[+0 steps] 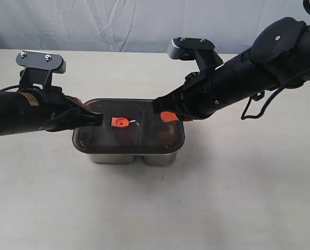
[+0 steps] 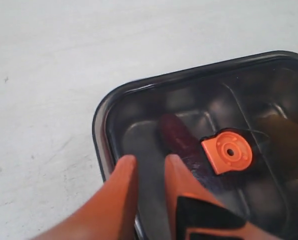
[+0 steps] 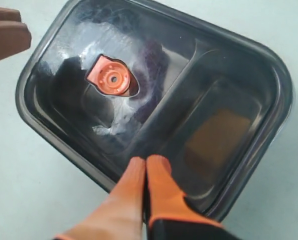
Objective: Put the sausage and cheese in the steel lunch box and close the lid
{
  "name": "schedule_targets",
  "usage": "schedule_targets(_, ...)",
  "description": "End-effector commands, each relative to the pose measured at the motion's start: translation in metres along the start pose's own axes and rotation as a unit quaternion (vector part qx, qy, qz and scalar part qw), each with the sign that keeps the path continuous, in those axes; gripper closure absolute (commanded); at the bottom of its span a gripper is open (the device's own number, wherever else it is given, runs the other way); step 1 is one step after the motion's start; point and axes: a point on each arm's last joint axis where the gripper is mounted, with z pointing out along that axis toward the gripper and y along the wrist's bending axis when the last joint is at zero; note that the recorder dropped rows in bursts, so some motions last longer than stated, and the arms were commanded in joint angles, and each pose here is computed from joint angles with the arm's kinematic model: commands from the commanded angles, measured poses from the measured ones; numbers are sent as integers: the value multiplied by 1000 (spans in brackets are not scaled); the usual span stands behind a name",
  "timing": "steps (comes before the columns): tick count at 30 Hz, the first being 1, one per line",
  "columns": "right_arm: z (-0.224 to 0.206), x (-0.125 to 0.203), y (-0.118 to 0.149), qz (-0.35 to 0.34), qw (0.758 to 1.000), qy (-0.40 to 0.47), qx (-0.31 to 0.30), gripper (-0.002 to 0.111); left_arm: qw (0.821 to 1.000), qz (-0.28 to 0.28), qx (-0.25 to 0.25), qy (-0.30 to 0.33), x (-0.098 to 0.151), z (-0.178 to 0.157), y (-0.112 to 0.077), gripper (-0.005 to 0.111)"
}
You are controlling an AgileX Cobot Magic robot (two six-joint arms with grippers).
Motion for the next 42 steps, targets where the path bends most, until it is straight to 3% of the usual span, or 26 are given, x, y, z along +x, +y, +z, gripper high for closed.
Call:
schedule_targets(1, -18, -8, 5, -13, 999, -46, 13, 109, 1000, 9, 9, -28, -9, -17, -3, 86)
schedule_targets(7, -68, -23, 18, -58, 986, -143, 59, 109, 992, 18, 26, -125, -33, -61, -7, 88)
schedule_targets(9, -88, -22, 20, -74, 981, -155, 90, 109, 983, 48, 30, -174, -43, -87, -8, 103)
schedule_targets(12, -124, -6, 26, -78, 969, -197, 124, 109, 968, 66, 43, -240, -49, -136, -10, 107)
schedule_targets(15, -161, 24, 38, -71, 961, -242, 117, 109, 954, 50, 56, -291, -35, -173, -6, 107)
schedule_targets(20, -194, 85, 41, -55, 957, -247, 140, 109, 945, 48, 73, -314, 12, -204, 3, 107)
schedule_targets(25, -218, 118, 31, -31, 945, -245, 217, 109, 942, 56, 87, -320, 28, -223, 5, 107)
schedule_targets(29, -247, 143, 28, -20, 921, -273, 277, 109, 948, 60, 96, -296, 43, -233, 6, 107)
schedule_targets(35, -270, 171, 30, -26, 905, -309, 291, 109, 950, 27, 54, -308, 58, -249, 19, 107)
schedule_targets(42, -261, 196, 25, -86, 887, -342, 299, 109, 945, 7, 24, -327, 73, -264, 30, 107)
